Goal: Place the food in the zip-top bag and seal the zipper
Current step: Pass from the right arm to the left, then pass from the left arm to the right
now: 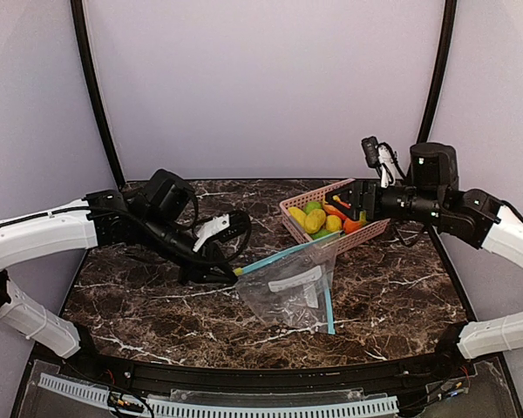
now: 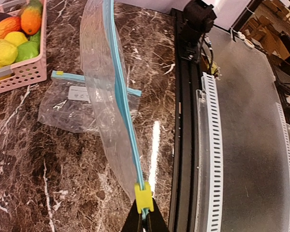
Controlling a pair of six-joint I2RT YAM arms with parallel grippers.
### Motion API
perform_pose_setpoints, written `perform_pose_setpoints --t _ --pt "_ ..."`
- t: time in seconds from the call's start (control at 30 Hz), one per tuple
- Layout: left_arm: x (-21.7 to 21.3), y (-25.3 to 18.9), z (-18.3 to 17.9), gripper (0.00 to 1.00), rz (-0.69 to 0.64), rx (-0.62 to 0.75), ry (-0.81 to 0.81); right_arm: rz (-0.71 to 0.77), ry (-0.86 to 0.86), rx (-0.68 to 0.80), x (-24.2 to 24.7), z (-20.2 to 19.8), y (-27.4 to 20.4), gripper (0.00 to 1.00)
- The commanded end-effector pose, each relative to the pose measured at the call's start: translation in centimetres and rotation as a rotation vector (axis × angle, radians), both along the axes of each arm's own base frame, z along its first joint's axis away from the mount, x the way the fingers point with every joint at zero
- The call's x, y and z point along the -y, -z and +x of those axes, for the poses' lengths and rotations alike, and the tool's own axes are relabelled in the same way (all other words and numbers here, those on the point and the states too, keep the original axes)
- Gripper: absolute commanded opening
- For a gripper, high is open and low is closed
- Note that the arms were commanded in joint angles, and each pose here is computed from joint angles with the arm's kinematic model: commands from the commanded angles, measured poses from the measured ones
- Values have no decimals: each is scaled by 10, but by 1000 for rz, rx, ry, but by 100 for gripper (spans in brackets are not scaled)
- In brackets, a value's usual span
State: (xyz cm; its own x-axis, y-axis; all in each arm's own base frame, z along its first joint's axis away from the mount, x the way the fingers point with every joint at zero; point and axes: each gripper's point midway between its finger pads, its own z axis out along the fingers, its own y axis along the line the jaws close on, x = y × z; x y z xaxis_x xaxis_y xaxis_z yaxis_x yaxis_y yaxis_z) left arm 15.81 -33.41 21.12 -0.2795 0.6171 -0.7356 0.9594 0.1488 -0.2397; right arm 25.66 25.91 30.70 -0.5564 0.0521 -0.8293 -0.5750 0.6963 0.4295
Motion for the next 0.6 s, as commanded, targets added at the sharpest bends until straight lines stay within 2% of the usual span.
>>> perform_pose_setpoints --t 0.0,0.23,0.57 --pt "-1 -23 -31 1 -49 -59 177 -39 -244 66 -19 -28 -13 80" --pt "1 -35 -49 1 -88 -136 287 39 -608 49 -63 -71 -18 80" --pt "4 -20 -61 1 -117 -256 342 45 -881 -82 -107 -105 12 74"
